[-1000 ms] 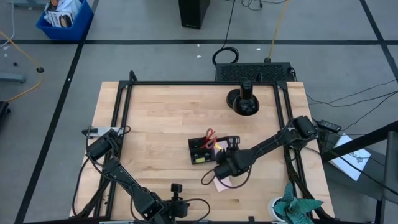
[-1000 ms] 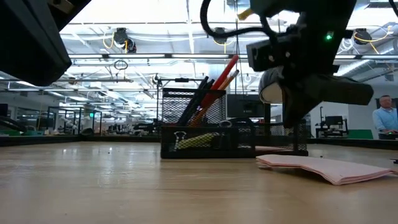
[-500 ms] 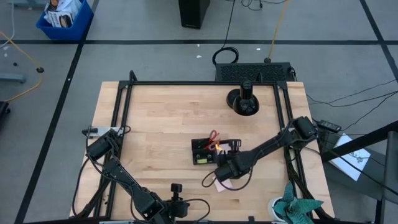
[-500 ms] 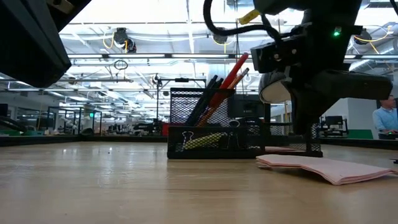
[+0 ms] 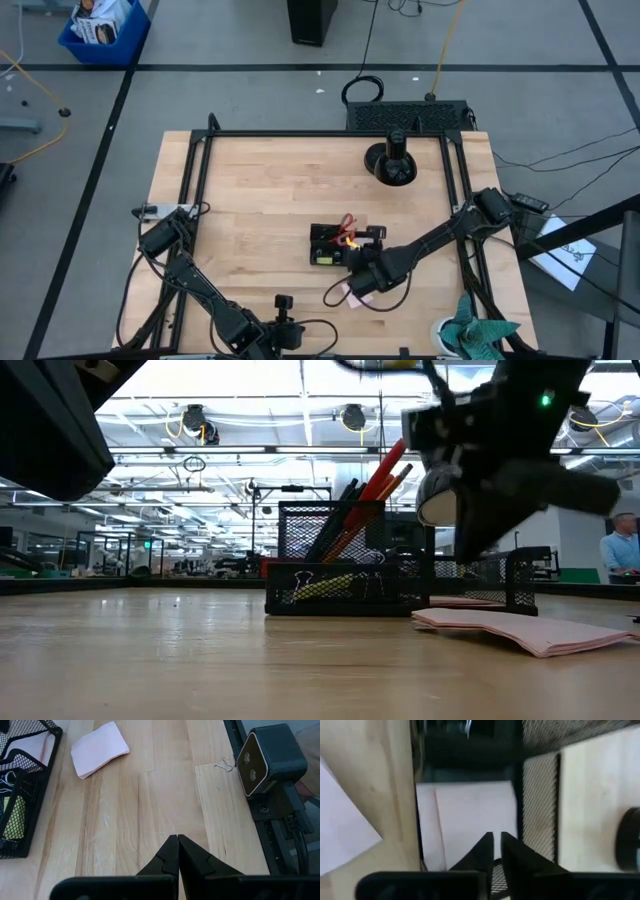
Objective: Pick and place office supplies into organizer
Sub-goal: Put the pink sticky notes into the black desk organizer
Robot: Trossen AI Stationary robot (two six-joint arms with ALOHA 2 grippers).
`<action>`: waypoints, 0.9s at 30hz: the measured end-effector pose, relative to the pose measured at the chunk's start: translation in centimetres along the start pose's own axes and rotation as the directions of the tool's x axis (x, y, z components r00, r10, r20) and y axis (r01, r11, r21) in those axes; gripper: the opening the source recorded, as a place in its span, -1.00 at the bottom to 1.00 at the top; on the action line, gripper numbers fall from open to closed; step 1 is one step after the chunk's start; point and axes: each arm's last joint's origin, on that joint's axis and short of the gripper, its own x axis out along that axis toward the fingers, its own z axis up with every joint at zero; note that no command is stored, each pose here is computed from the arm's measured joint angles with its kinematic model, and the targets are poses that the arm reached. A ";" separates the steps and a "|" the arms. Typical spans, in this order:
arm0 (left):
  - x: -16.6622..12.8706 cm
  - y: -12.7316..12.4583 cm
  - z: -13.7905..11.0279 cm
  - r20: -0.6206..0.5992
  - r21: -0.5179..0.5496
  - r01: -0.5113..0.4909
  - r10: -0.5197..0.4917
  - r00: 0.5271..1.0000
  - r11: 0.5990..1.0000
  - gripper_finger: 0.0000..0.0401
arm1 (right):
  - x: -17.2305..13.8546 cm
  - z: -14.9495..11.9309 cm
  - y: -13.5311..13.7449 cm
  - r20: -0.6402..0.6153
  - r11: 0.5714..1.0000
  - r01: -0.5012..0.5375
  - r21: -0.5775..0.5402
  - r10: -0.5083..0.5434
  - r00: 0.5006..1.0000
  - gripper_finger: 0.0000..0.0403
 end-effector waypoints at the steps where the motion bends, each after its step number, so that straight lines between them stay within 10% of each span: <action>1: 0.0 0.0 0.0 0.000 0.000 0.000 0.000 1.000 1.000 -0.97 | -0.5 0.0 -0.1 0.023 1.000 0.011 0.002 -0.011 1.000 -0.85; 8: 0.0 -0.1 0.1 0.001 -0.009 0.027 -0.027 1.000 1.000 -0.97 | -5.2 0.0 0.4 0.245 0.996 -0.077 0.041 0.065 0.967 -0.44; 14: 0.7 -0.8 0.7 0.060 0.005 0.105 -0.106 0.993 0.994 -0.97 | -7.7 -1.3 5.1 0.399 0.976 -0.128 -0.178 0.190 0.897 -0.20; 27: 2.4 0.0 1.2 0.138 0.049 -0.024 0.017 0.990 0.999 -0.97 | -4.6 -2.5 10.1 0.400 0.987 -0.057 -0.150 0.114 0.910 -0.37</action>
